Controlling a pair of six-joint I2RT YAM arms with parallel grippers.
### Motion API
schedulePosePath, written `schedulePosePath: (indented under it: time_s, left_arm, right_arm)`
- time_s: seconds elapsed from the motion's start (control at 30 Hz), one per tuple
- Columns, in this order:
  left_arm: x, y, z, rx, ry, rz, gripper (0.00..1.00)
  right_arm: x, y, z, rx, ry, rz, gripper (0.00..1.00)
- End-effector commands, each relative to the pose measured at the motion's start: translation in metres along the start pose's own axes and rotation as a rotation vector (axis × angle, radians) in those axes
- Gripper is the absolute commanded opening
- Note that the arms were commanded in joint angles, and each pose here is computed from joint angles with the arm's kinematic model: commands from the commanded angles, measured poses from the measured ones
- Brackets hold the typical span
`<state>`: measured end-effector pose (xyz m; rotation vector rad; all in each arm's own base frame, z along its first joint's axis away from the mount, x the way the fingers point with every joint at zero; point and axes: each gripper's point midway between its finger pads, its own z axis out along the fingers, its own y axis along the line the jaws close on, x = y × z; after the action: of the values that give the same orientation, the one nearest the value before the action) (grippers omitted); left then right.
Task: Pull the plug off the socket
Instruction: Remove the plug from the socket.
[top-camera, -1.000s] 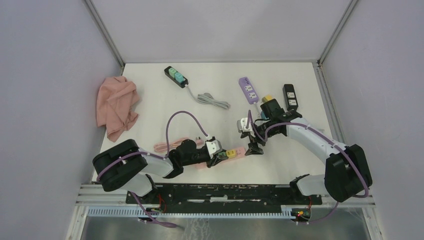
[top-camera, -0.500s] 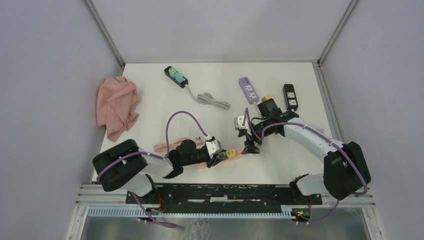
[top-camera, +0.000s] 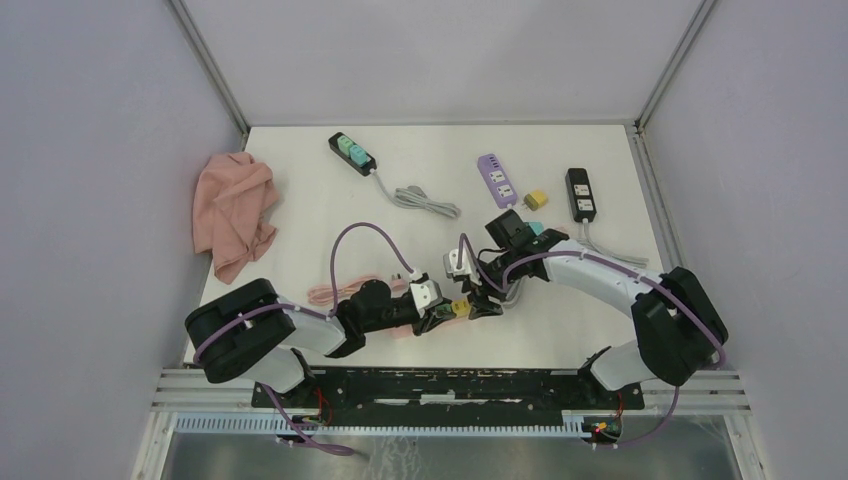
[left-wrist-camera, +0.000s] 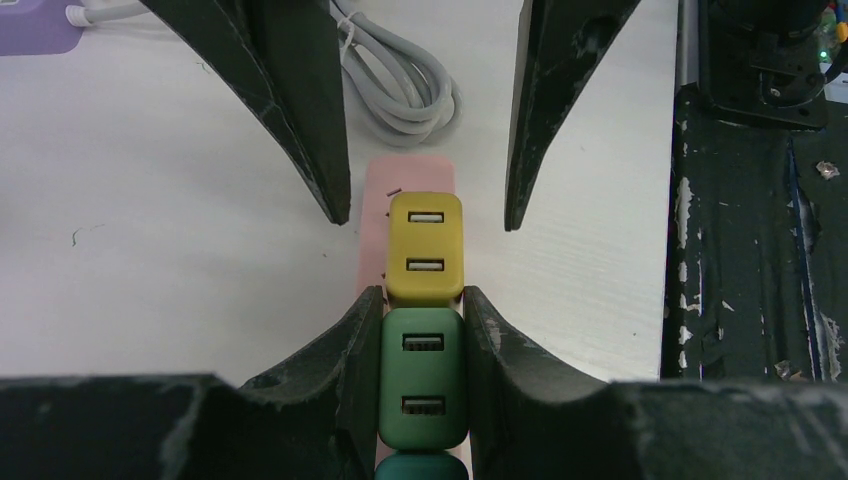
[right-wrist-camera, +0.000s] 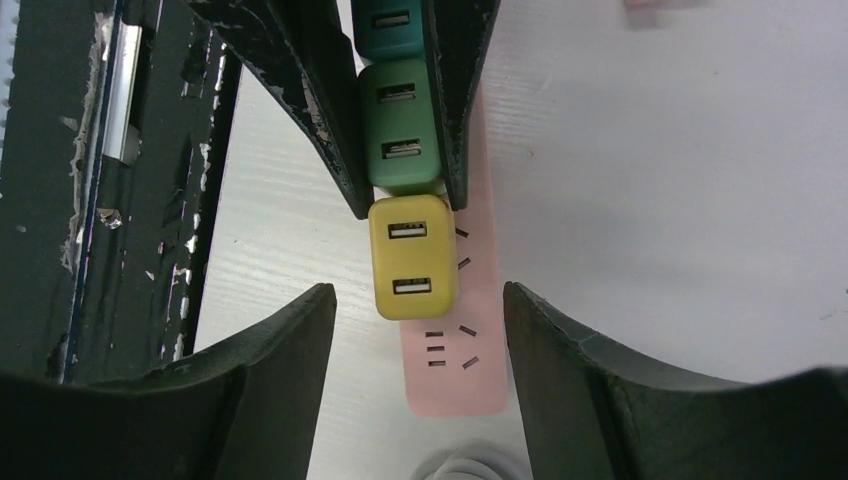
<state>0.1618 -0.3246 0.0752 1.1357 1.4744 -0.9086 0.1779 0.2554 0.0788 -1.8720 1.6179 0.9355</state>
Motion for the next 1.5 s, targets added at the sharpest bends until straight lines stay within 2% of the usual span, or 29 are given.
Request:
schedulePosePath:
  time_s: [0.0, 0.1, 0.23, 0.33, 0.4, 0.53, 0.6, 0.67, 1.03, 1.47]
  left_arm:
    - [0.002, -0.005, -0.003, 0.005, -0.007, -0.055, 0.05]
    - [0.0, -0.005, -0.003, 0.005, -0.015, -0.056, 0.05]
    - [0.0, -0.004, -0.003, 0.004, -0.018, -0.059, 0.06]
    - [0.001, -0.004, -0.004, -0.002, -0.02, -0.065, 0.11]
    - [0.001, -0.003, -0.005, -0.009, -0.023, -0.067, 0.25]
    - [-0.004, -0.001, -0.011, -0.033, -0.045, -0.064, 0.62]
    - [-0.006, 0.001, -0.016, -0.053, -0.056, -0.055, 0.74]
    - [-0.008, 0.003, -0.022, -0.076, -0.066, -0.044, 0.81]
    - [0.005, 0.001, -0.043, -0.098, -0.025, -0.02, 0.81]
    - [0.007, -0.003, -0.027, -0.048, 0.0, -0.035, 0.71]
  right_arm:
    - [-0.006, -0.008, 0.008, 0.037, 0.031, -0.032, 0.66]
    - [-0.006, -0.007, 0.013, 0.038, 0.046, -0.05, 0.58]
    - [-0.005, -0.007, 0.016, 0.04, 0.061, -0.068, 0.37]
    - [-0.005, -0.004, 0.012, 0.027, 0.067, -0.103, 0.25]
    - [-0.004, 0.001, 0.01, 0.008, 0.073, -0.139, 0.19]
    - [0.001, 0.002, 0.006, -0.001, 0.106, -0.166, 0.1]
    - [0.002, 0.004, 0.005, -0.014, 0.115, -0.169, 0.08]
    - [0.003, 0.006, 0.004, -0.03, 0.12, -0.175, 0.07]
    - [0.004, 0.01, -0.002, -0.057, 0.111, -0.168, 0.07]
    - [0.003, 0.01, -0.002, -0.062, 0.099, -0.152, 0.07]
